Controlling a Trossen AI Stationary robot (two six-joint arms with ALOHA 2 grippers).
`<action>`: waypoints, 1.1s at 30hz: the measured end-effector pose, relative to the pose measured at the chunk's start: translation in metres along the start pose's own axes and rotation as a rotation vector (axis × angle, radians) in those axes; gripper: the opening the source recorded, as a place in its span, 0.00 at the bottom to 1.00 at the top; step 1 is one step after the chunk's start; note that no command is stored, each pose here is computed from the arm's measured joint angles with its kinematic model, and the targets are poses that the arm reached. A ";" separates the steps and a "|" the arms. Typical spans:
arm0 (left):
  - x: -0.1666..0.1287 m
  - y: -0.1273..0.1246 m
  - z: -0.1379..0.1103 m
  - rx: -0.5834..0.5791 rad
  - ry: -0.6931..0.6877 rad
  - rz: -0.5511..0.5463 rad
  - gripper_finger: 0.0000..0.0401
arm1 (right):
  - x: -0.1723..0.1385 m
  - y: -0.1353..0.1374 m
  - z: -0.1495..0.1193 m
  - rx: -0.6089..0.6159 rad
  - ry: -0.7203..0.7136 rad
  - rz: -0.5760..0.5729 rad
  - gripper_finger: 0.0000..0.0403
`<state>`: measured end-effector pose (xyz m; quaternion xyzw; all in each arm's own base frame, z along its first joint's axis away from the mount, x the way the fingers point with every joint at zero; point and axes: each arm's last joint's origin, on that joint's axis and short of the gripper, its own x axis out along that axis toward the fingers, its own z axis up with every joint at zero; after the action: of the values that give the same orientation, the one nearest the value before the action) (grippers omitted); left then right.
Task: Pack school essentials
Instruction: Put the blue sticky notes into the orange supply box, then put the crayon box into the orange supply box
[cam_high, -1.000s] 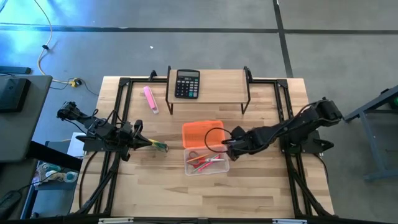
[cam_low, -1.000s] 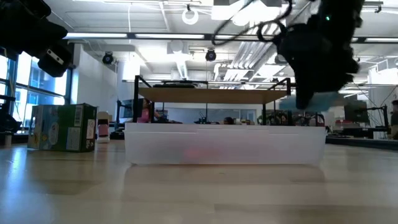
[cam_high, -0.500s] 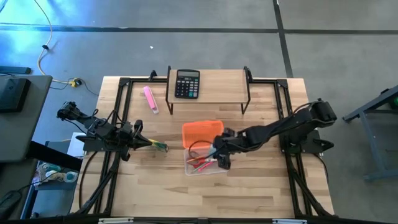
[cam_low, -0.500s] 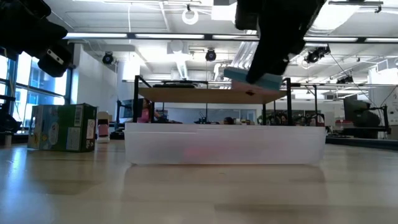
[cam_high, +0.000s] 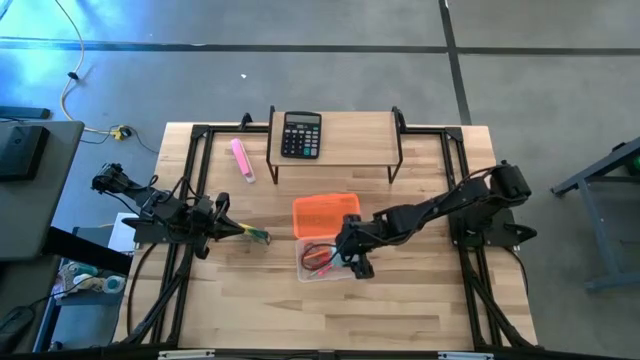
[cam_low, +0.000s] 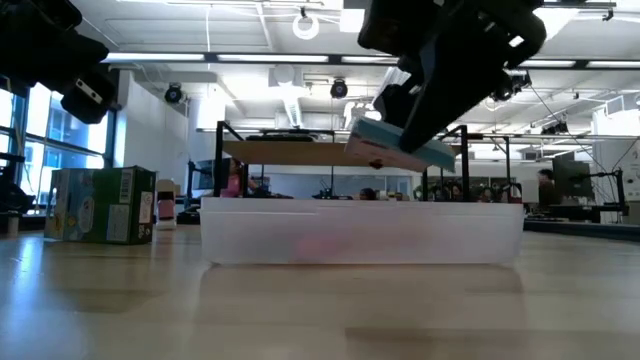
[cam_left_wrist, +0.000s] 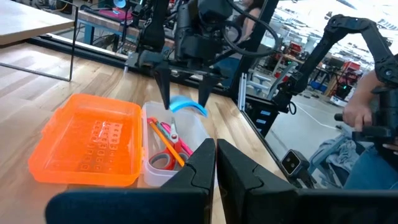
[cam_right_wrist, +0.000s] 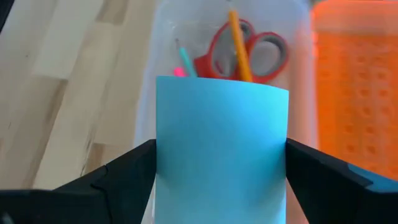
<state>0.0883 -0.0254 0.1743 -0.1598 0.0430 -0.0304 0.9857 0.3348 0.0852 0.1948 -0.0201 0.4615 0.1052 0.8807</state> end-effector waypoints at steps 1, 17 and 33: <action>0.000 0.000 0.000 0.000 0.001 0.000 0.01 | 0.002 0.001 0.000 -0.008 0.003 0.008 0.80; 0.000 0.000 0.000 0.000 0.000 0.000 0.01 | 0.007 0.005 -0.005 -0.034 0.043 -0.002 0.98; 0.000 0.000 0.000 0.000 0.000 0.000 0.01 | 0.007 0.003 -0.001 0.208 -0.006 -0.073 0.98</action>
<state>0.0883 -0.0254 0.1742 -0.1597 0.0431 -0.0304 0.9858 0.3370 0.0888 0.1886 0.0548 0.4661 0.0245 0.8827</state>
